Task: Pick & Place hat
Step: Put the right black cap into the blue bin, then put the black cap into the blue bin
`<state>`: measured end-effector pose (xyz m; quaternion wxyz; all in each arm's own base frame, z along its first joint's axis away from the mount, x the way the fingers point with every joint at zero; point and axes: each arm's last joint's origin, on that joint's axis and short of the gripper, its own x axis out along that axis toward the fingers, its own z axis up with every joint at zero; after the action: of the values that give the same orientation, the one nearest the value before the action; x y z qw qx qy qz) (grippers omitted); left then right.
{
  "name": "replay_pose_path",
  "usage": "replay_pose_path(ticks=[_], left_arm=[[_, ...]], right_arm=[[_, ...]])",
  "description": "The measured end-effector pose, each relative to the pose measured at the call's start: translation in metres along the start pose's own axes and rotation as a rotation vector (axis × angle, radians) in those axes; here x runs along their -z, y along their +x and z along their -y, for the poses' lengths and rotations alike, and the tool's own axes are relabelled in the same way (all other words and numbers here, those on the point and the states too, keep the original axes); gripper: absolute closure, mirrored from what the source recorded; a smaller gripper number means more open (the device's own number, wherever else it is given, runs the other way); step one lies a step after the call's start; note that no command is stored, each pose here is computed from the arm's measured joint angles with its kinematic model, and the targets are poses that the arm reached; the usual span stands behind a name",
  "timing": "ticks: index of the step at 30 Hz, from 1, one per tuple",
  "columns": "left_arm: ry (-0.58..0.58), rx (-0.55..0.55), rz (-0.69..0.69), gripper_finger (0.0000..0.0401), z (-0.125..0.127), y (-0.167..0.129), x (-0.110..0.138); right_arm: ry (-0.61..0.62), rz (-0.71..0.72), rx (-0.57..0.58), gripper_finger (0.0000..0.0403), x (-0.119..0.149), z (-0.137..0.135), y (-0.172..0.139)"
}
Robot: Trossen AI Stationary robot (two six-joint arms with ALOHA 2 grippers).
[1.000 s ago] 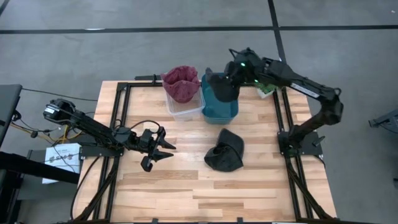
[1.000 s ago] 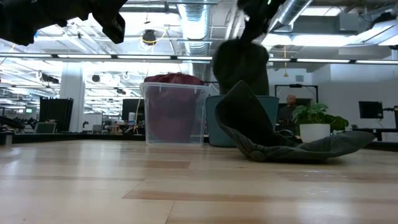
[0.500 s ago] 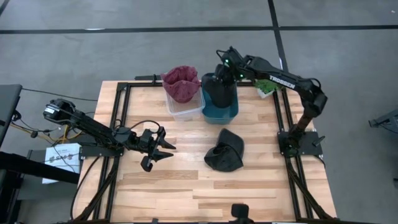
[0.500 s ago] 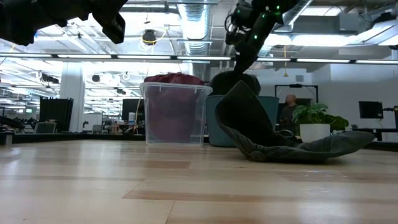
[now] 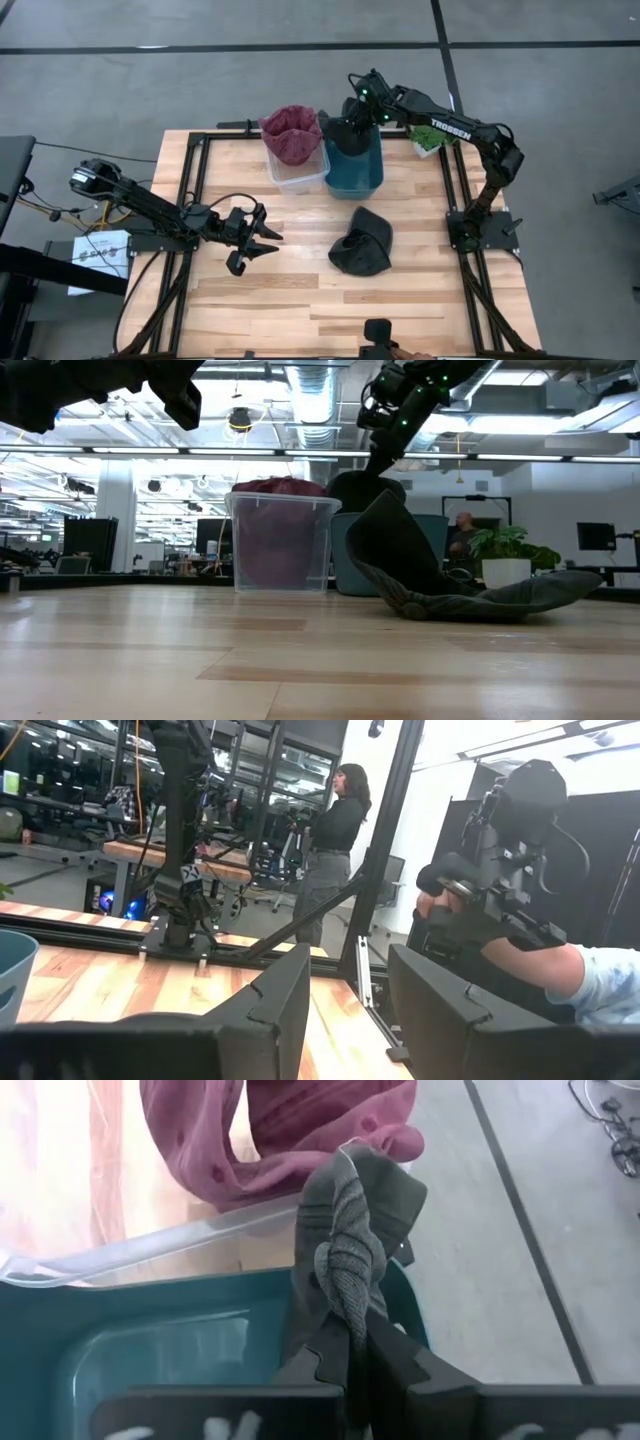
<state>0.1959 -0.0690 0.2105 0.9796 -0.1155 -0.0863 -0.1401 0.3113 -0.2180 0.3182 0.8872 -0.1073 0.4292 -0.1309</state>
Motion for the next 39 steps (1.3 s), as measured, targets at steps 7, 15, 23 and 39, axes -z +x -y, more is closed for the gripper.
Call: replay_pose_path(ticks=[7,15,23,39], left_arm=[[0.001,0.000,0.000,0.0266,0.0000,0.0000,0.0000],[0.001,0.000,0.000,0.0266,0.0000,0.0000,0.0000],[0.001,0.000,0.000,0.0266,0.0000,0.0000,0.0000],[0.001,0.000,-0.001,0.0266,0.0000,-0.0001,0.0002]], right_arm=[[0.026,-0.007,0.011,0.0384,0.0004,0.0006,0.0009],[0.028,-0.044,0.051,0.0367,0.0022,0.0015,0.0008],[0.036,-0.068,0.094,0.0351,0.0028,0.0027,0.0007],[0.045,-0.132,0.208,0.0267,0.0046,0.0058,0.0000]])
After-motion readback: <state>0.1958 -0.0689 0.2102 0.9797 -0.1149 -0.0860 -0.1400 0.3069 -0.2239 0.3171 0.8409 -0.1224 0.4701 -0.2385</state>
